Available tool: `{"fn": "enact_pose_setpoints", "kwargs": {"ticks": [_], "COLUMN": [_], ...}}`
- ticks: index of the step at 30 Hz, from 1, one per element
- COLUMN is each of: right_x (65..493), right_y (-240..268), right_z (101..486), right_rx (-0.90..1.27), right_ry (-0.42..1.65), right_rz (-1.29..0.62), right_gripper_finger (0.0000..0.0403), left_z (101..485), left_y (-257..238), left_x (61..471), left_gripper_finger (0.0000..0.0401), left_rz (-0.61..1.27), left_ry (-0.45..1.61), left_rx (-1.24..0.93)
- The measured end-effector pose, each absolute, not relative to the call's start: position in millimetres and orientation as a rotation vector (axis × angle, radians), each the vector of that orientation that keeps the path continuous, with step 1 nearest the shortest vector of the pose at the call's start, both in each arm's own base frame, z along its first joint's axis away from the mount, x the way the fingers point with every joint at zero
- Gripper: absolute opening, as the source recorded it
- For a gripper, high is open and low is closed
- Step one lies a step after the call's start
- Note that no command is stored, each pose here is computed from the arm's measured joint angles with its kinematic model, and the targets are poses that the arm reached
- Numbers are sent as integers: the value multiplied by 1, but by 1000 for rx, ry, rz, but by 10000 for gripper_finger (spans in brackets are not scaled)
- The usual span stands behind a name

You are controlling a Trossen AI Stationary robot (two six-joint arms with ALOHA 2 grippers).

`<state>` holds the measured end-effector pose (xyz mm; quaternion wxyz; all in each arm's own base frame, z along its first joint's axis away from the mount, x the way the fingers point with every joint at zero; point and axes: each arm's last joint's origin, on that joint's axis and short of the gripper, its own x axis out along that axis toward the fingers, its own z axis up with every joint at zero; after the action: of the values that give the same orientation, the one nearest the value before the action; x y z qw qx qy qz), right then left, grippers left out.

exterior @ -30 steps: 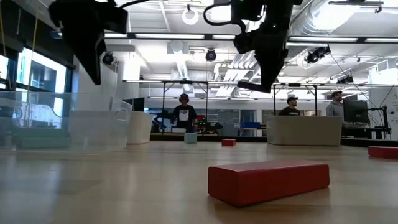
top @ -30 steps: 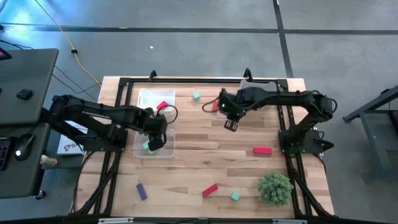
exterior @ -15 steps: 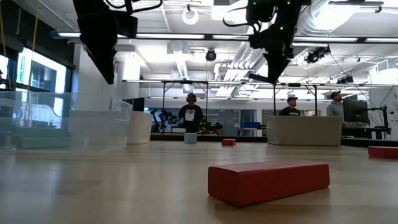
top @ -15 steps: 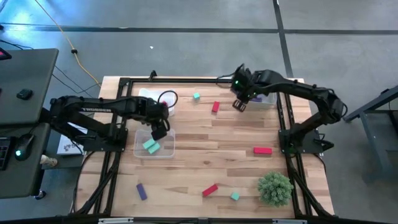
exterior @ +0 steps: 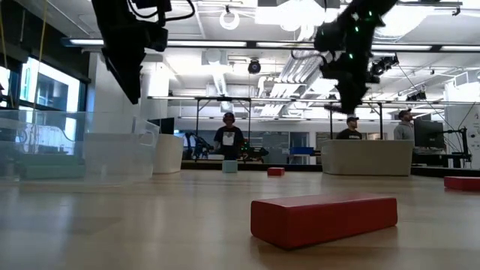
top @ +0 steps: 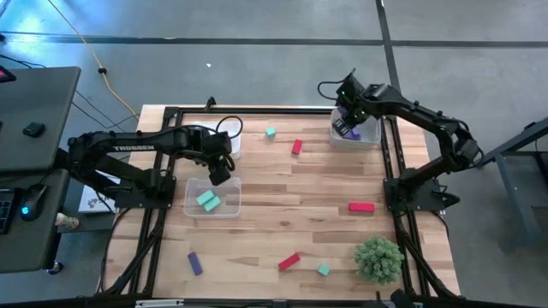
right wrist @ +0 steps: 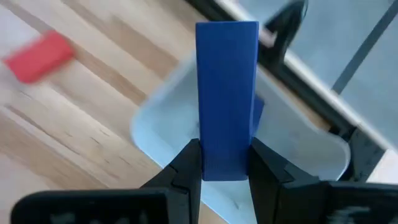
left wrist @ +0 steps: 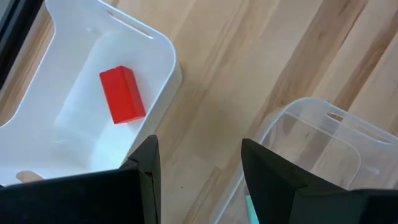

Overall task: Sort & place blocks by color
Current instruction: Put the violet block into the gray bin

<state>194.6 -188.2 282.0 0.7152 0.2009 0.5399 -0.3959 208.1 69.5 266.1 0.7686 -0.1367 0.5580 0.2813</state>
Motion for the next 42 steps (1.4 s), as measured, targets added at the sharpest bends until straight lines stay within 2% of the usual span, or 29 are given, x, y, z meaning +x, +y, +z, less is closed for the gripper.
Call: {"fn": "enact_pose_setpoints", "kwargs": {"ticks": [6, 20, 42], "right_x": [178, 148, 150], "right_y": [-196, -214, -230], "right_z": [248, 212, 173], "right_rx": [529, 645, 705], "right_ry": [1230, 1215, 1360], "right_rz": [-842, -880, -853], "right_gripper_finger": [73, 73, 74], "left_z": [266, 266, 273], "left_y": [73, 75, 80], "left_x": [207, 206, 221], "left_gripper_finger": [136, 136, 136], "left_rz": [620, 633, 626], "left_ry": [1211, 1207, 1028], "left_rx": [-301, -314, -314]}}
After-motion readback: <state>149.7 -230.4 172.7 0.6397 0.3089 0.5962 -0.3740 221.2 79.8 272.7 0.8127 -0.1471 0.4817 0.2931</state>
